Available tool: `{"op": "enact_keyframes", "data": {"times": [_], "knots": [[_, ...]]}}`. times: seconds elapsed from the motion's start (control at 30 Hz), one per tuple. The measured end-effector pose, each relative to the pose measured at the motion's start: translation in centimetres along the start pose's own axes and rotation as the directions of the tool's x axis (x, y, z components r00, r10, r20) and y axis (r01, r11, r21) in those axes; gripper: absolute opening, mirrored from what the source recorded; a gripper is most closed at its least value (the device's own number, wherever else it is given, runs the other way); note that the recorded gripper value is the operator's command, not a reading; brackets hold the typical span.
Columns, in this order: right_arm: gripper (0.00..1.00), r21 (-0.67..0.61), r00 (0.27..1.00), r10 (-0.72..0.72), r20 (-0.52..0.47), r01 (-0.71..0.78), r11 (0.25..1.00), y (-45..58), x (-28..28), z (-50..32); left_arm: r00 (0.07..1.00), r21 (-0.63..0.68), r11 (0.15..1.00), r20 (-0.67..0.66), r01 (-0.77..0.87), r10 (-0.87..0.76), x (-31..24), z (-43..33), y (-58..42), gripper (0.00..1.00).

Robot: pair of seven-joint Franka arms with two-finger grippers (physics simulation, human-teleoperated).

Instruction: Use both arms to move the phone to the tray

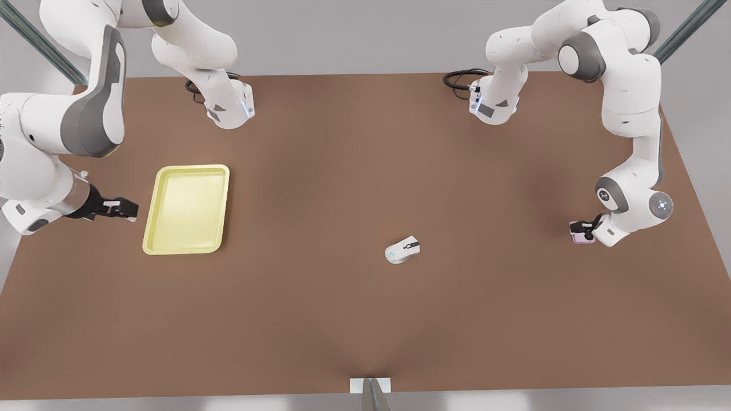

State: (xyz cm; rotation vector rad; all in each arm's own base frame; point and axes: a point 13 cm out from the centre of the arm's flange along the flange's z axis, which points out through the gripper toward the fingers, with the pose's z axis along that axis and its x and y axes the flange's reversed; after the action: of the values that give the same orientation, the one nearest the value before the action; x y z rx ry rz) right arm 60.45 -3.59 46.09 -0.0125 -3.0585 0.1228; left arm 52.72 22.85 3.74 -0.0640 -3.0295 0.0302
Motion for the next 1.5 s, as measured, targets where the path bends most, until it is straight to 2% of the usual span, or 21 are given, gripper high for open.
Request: {"op": "enact_keyframes", "data": {"times": [0.07,0.17,0.5,0.6,0.77,0.97,1.07,1.2,1.3,1.5], "knots": [[1.0,0.001,1.0,-0.003,0.0,0.003,1.0,0.3,0.0,0.0,1.0,0.0,1.0,-0.006,-0.007,0.007,0.1,0.5,-0.1,1.0],[1.0,0.001,1.0,-0.004,-0.002,0.004,1.0,0.4,0.0,0.1,1.0,-0.001,1.0,-0.008,-0.014,0.014,0.1,0.8,0.0,0.88],[1.0,0.004,1.0,-0.001,-0.013,0.001,1.0,0.2,-0.2,0.7,0.999,-0.003,0.999,-0.004,-0.034,0.034,-0.2,0.9,-0.2,0.88],[1.0,0.003,1.0,0.003,-0.008,-0.003,1.0,0.0,-0.8,0.8,0.999,-0.002,0.999,-0.004,-0.039,0.039,-0.2,0.9,-0.3,0.81],[1.0,0.004,1.0,0.003,-0.011,-0.003,1.0,-0.1,-1.3,1.3,0.999,-0.004,0.999,-0.002,-0.044,0.044,-0.3,0.8,-0.3,0.81],[1.0,0.005,1.0,0.006,-0.006,-0.006,1.0,-0.3,-1.5,1.3,0.993,-0.007,0.994,0.059,-0.105,0.106,-5.2,-2.5,-3.5,0.81],[1.0,0.005,1.0,0.005,-0.005,-0.005,1.0,-0.3,-1.5,1.3,0.972,-0.013,0.976,0.084,-0.219,0.219,-9.1,-5.4,-13.0,0.81],[1.0,0.005,1.0,0.006,-0.004,-0.006,1.0,-0.4,-1.5,1.3,0.91,-0.021,0.918,0.121,-0.396,0.395,-12.2,-10.4,-34.0,0.81],[1.0,0.005,1.0,0.006,-0.005,-0.006,1.0,-0.4,-1.5,1.3,0.888,0.044,0.894,0.144,-0.447,0.437,-11.7,-12.6,-49.0,0.81],[1.0,0.005,1.0,0.006,-0.005,-0.006,1.0,-0.4,-1.6,1.4,0.898,0.1,0.897,0.141,-0.431,0.416,-5.5,-12.1,-72.5,0.81]]}}
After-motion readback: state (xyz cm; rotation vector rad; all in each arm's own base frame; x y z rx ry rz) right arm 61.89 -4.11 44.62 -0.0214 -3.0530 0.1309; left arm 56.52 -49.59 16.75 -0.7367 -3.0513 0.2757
